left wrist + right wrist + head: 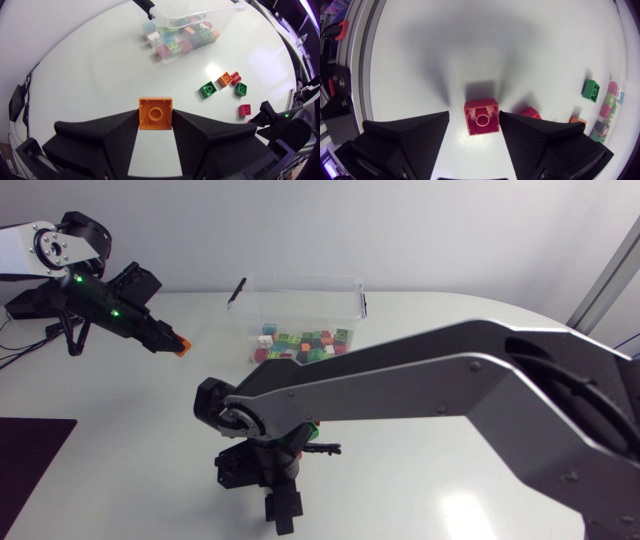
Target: Place the duplo bricks in the container
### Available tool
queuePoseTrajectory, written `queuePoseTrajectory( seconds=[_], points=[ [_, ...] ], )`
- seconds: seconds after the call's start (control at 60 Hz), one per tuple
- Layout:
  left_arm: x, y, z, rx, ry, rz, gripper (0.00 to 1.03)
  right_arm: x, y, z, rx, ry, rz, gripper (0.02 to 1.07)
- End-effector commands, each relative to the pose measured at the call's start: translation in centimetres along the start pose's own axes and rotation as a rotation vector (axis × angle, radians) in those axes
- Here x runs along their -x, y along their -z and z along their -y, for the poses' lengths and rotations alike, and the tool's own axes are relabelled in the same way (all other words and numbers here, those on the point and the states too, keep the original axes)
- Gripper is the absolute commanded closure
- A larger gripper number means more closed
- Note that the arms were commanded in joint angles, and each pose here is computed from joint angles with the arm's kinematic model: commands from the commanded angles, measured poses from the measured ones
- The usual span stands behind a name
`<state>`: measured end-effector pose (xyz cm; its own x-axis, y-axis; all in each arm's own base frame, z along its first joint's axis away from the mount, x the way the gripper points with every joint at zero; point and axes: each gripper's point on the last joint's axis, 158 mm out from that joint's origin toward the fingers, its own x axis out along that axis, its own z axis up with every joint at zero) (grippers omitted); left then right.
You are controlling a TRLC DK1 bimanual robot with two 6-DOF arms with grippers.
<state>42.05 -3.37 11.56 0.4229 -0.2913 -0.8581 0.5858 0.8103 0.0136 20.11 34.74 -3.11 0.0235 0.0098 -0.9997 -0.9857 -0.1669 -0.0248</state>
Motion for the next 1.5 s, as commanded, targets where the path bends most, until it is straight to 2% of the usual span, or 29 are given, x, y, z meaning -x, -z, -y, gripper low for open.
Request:
queuePoseTrajectory(
  seconds=[0.0,0.033,0.2,0.35,0.617,0.767,1.05,1.083,1.1,1.133,1.183,1.217,1.333,1.483],
  points=[
    [0.3,-1.5,0.1,-0.001,0.004,0.022,0.60,-0.8,0.0,-0.4,0.043,-0.013,-0.031,0.69],
    [0.3,-1.8,0.2,-0.006,0.006,0.025,0.60,-0.6,-0.2,-0.2,0.041,-0.013,-0.023,0.76],
    [1.5,-5.8,1.2,-0.022,0.003,0.090,0.60,0.2,0.3,0.1,0.025,-0.025,-0.038,0.81],
    [2.0,-9.6,2.2,-0.026,0.016,0.154,0.60,2.6,0.5,1.0,-0.013,0.001,-0.006,0.81],
    [0.7,-16.0,3.8,-0.014,0.058,0.270,0.60,8.4,1.7,2.5,-0.130,0.041,0.123,0.81],
    [0.0,-19.7,4.4,-0.005,0.075,0.336,0.60,10.4,2.7,2.7,-0.172,0.064,0.174,0.81],
    [-4.4,-22.2,4.2,0.055,0.096,0.336,0.57,13.3,4.3,3.8,-0.264,0.103,0.271,0.81],
    [-5.1,-22.2,4.1,0.058,0.082,0.329,0.54,13.9,4.4,4.2,-0.275,0.112,0.288,0.81],
    [-5.9,-22.1,3.8,0.062,0.060,0.322,0.48,14.5,4.6,4.7,-0.293,0.127,0.305,0.81],
    [-6.5,-22.0,3.5,0.070,0.041,0.315,0.42,15.1,4.9,5.3,-0.313,0.142,0.319,0.81],
    [-7.0,-21.6,3.0,0.078,0.011,0.297,0.17,16.1,5.1,6.4,-0.343,0.172,0.351,0.81],
    [-6.8,-21.3,3.0,0.080,0.009,0.294,0.07,17.0,5.4,7.4,-0.371,0.200,0.375,0.81],
    [-5.0,-19.9,2.9,0.077,-0.008,0.287,0.05,19.3,6.2,10.0,-0.442,0.265,0.435,0.81],
    [-1.9,-16.8,3.4,0.013,-0.032,0.283,0.05,21.7,6.9,13.3,-0.531,0.341,0.508,0.81]
  ],
)
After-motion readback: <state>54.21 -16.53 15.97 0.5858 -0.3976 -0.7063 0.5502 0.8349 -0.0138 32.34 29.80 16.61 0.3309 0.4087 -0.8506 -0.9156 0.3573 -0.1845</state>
